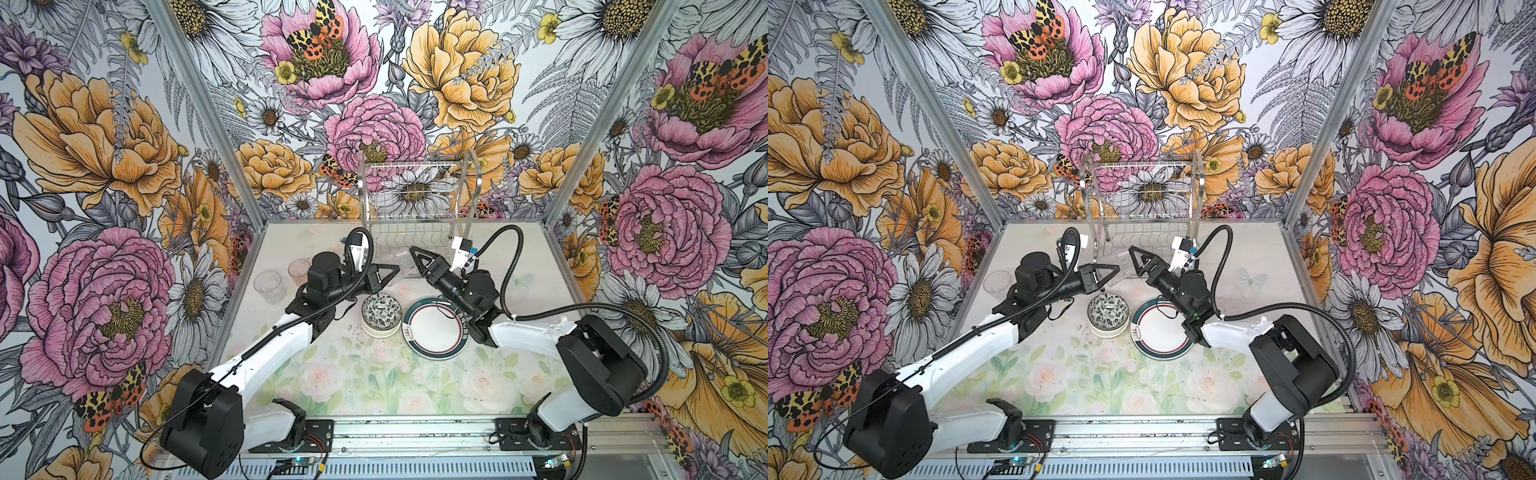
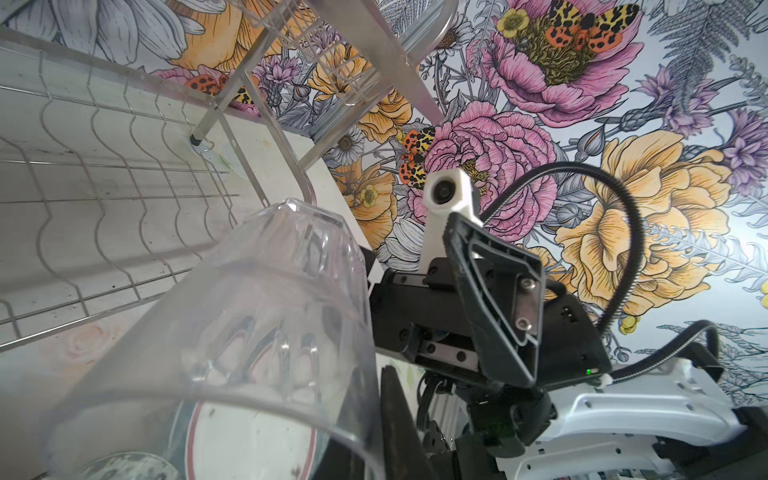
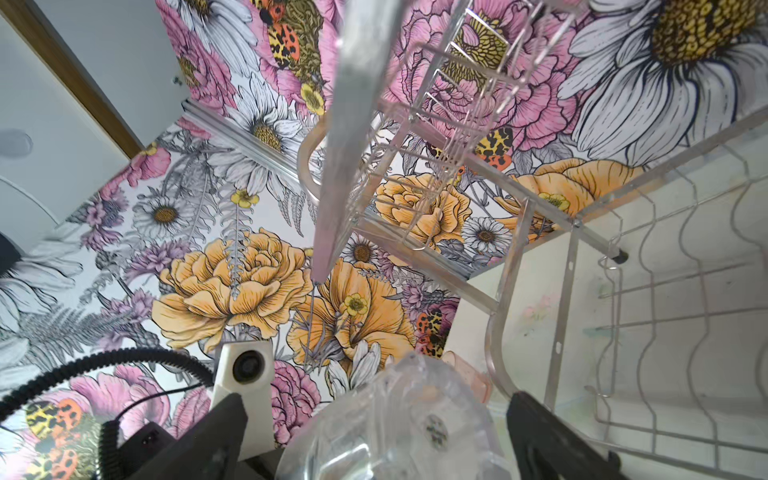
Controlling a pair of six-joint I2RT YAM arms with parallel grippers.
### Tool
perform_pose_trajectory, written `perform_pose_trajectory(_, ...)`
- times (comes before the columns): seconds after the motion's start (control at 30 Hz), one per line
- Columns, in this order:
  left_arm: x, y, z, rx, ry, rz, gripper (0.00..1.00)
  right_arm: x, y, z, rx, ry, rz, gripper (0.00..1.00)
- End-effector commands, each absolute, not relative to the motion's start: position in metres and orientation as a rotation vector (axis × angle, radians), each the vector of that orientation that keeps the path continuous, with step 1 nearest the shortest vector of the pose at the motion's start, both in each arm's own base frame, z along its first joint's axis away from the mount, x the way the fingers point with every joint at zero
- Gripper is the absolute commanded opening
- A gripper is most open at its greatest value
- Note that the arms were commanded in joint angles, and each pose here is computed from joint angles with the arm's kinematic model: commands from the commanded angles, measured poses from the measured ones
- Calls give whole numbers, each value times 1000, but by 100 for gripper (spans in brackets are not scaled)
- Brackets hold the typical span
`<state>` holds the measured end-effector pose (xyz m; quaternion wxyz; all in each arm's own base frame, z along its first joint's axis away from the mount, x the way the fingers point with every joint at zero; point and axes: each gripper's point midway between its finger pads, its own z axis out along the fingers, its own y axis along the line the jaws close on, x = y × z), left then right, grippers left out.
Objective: Unload the mixed dishes from the dish rack
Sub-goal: 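Carry the clear cup away with the left gripper while the right gripper withdraws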
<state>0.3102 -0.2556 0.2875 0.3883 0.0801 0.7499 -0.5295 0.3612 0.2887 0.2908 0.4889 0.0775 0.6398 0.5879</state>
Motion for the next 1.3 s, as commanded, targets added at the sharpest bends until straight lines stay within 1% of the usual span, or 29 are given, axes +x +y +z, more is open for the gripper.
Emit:
perform_pose_trajectory(0.0, 308, -245, 308, 260, 1878, -1203, 0, 359, 284, 303, 20, 1614, 1206, 100)
perform_pose_trajectory(0.27, 297, -219, 339, 316, 1882, -975, 0, 349, 263, 327, -199, 1597, 877, 100)
perform_pose_trajectory(0.4, 288, -196, 357, 337, 1879, -810, 0, 341, 266, 319, -385, 1660, 719, 100)
perform_pose_trajectory(0.57, 280, -160, 379, 334, 1880, -598, 0, 326, 271, 310, -557, 1653, 634, 100)
perform_pose_trajectory(0.73, 277, -128, 383, 310, 1922, -450, 0, 314, 277, 295, -706, 1666, 513, 100)
perform_pose_trajectory(0.83, 278, -112, 384, 282, 1948, -401, 0, 306, 283, 282, -802, 1678, 431, 100)
perform_pose_trajectory(1.0, 286, -96, 376, 230, 2029, -378, 0, 291, 298, 265, -925, 1644, 363, 100)
perform_pose_trajectory(1.27, 310, -85, 335, 176, 2220, -385, 0, 279, 315, 255, -906, 1614, 347, 100)
